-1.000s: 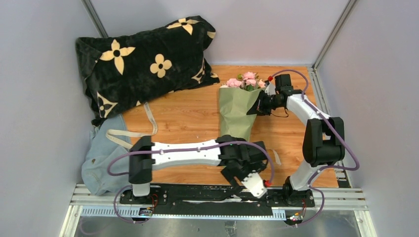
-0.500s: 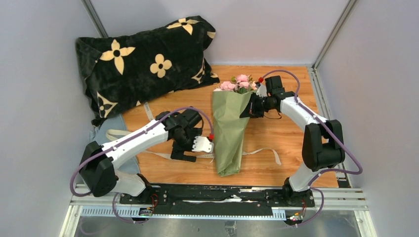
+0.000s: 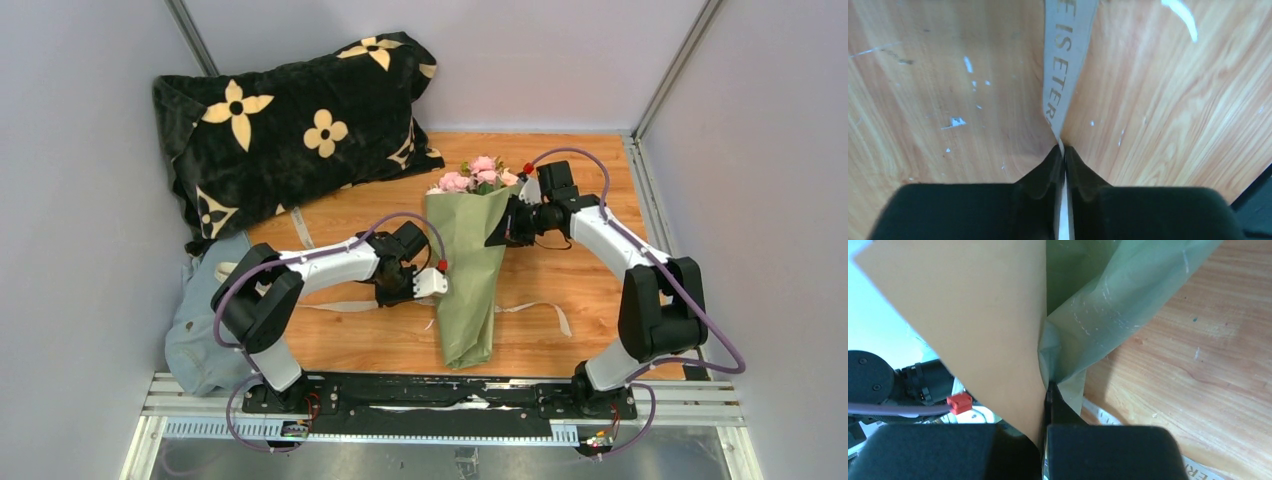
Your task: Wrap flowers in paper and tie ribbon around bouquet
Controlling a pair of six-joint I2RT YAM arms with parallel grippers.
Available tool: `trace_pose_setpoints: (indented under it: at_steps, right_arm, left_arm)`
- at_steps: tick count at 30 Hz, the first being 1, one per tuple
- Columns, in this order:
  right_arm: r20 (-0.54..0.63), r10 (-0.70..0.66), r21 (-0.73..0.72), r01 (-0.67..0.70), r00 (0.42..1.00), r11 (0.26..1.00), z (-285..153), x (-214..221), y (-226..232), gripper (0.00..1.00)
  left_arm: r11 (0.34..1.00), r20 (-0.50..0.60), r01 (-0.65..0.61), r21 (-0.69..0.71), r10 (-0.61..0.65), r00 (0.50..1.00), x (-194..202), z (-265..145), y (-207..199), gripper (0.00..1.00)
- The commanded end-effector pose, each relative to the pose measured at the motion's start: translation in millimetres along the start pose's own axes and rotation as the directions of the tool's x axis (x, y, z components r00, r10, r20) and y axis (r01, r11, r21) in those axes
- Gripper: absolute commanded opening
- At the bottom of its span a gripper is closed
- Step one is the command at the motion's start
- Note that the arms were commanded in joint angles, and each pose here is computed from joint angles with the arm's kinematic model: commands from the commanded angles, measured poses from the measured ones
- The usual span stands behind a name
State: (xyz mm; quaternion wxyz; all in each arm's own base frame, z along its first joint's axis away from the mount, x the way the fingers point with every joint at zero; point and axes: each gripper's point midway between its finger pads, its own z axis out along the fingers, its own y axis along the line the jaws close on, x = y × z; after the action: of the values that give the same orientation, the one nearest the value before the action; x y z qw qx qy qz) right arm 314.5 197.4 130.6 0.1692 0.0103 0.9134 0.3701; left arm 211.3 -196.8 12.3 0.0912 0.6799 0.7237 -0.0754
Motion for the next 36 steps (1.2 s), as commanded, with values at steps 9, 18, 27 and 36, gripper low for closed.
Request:
trace_pose_setpoints:
  at_steps: [9,18,27,36]
  right_arm:
    - [0.002,0.040,-0.039,-0.040,0.999,0.998,-0.1,31.7,2.6,0.00]
    - [-0.028,0.031,-0.029,-0.032,0.999,0.999,32.2,57.5,-3.8,0.00]
    - [-0.031,-0.005,0.120,0.008,1.000,0.993,41.7,56.7,-38.3,0.00]
    - [-0.076,-0.098,0.189,0.111,0.992,0.976,12.4,50.4,-37.2,0.28]
  left_arm:
    - [0.977,0.278,0.198,-0.078,-0.169,0.946,-91.7,5.1,54.1,0.01]
    - [0.960,0.280,0.151,-0.236,-0.082,0.957,-88.1,-73.9,64.8,0.65]
    - [0.957,0.278,-0.120,-0.264,0.194,0.941,-168.5,-42.8,12.2,0.67]
    - [0.911,0.158,-0.358,-0.205,0.392,0.906,-180.2,38.7,-27.4,0.69]
